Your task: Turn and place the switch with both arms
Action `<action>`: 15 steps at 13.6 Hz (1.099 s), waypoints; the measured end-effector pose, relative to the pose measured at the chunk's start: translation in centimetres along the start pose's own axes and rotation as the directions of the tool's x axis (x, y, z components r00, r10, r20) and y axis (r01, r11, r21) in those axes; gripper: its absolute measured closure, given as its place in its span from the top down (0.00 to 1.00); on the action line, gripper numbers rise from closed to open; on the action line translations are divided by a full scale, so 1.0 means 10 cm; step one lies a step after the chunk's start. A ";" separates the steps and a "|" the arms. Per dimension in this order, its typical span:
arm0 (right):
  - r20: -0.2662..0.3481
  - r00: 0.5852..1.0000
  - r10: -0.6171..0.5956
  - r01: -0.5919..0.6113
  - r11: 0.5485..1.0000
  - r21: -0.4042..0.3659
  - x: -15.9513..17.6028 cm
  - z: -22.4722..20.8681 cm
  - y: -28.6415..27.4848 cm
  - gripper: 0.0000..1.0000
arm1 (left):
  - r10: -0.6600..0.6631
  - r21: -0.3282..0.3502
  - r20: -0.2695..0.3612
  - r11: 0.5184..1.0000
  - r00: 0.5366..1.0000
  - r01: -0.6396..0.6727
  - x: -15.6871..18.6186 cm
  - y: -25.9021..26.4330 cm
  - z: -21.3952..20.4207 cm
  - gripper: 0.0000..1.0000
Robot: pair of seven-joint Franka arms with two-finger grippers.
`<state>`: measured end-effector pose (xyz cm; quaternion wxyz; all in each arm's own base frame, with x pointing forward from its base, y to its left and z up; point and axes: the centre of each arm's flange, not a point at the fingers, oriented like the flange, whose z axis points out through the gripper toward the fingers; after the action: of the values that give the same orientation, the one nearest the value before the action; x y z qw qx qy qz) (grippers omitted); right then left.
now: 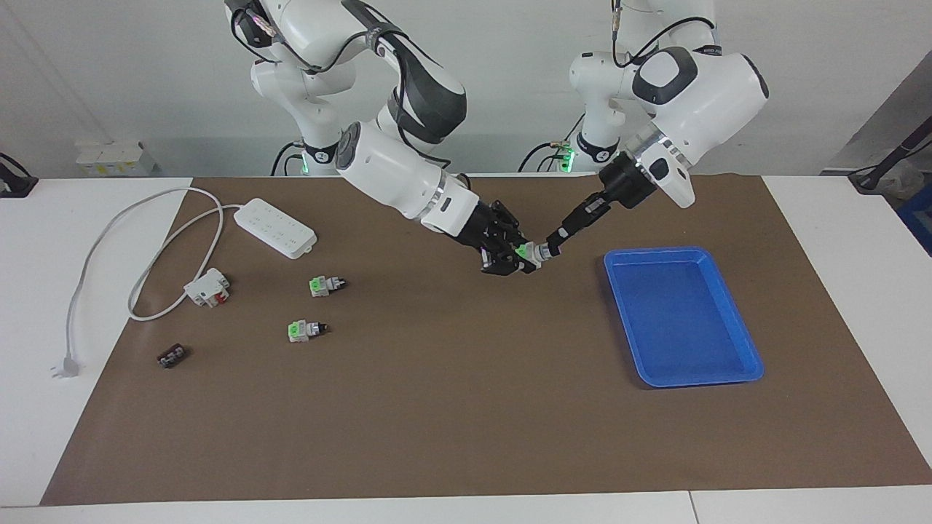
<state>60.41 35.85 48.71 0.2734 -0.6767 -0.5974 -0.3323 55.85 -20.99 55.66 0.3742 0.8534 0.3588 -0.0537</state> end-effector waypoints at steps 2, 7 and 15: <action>0.000 1.000 0.000 0.000 1.000 -0.001 0.00 0.00 0.00 0.41 | -0.044 0.000 -0.010 0.999 0.999 0.044 -0.02 0.01 0.01 0.10; 0.001 1.000 0.001 -0.001 1.000 -0.005 -0.01 -0.03 0.02 0.41 | -0.044 -0.001 -0.029 0.999 0.999 0.044 -0.06 0.04 0.02 0.10; 0.003 1.000 -0.003 0.003 1.000 0.009 0.01 0.02 -0.04 0.70 | -0.025 -0.002 -0.039 1.000 0.999 0.025 -0.11 0.08 0.02 0.10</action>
<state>60.08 36.16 48.63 0.2753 -0.6749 -0.6004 -0.3291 55.62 -22.09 56.37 0.3669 0.8496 0.3767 -0.0414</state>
